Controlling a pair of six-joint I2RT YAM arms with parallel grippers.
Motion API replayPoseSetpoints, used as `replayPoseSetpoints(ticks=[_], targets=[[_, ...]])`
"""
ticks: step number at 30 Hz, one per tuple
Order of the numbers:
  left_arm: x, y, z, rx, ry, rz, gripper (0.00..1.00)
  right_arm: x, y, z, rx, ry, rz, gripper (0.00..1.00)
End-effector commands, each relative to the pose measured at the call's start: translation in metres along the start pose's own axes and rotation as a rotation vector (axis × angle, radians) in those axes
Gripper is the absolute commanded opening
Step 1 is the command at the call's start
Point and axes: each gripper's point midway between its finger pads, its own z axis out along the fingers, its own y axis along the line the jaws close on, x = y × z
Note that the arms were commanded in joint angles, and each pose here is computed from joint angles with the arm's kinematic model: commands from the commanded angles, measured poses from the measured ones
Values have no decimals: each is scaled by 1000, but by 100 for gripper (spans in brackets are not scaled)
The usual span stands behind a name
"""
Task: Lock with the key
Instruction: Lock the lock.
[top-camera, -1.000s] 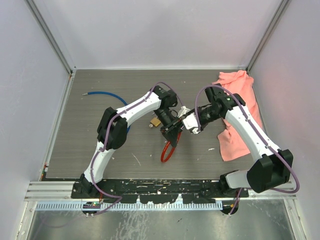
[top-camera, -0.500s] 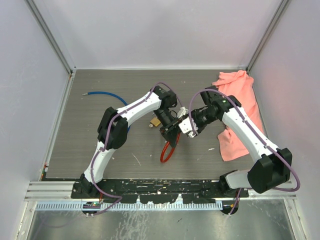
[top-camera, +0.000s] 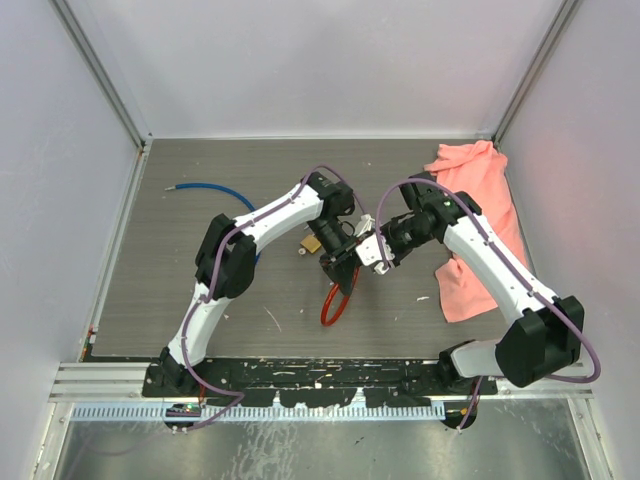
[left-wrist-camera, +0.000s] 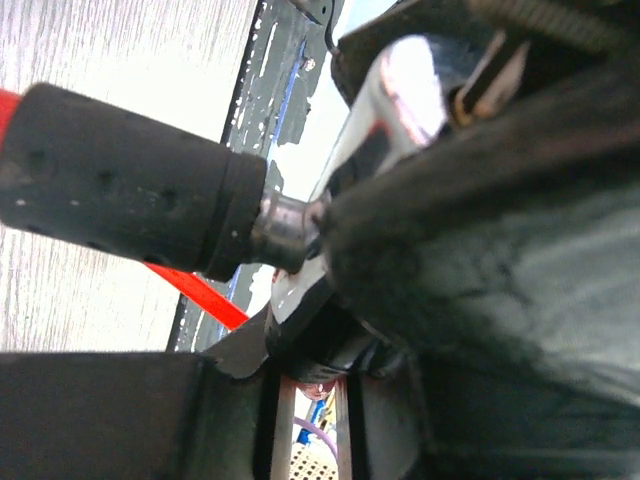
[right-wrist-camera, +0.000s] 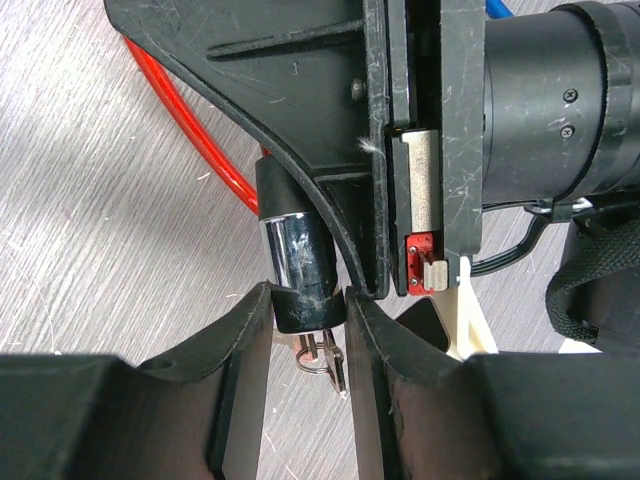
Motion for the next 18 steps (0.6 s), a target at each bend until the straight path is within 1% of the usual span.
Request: replayPoseSetpoints(ticks=[1,4,6,12,18], targets=[[9,-7,2,-41,29,-4,24,-10,3,-4,12,-15,4,11],[9,-5,2,-62,16,13,37,-10,8,-3,9,-11,6,8],[9,-4,1,-68,11,19,42,-11,9,-3,6,-11,5,6],[10,0,-1,-103,3,35,48,-12,9,-5,6,-10,9,4],[7,3,-11,-138,-44,48,53,-13,9,-6,5,-12,15,3]])
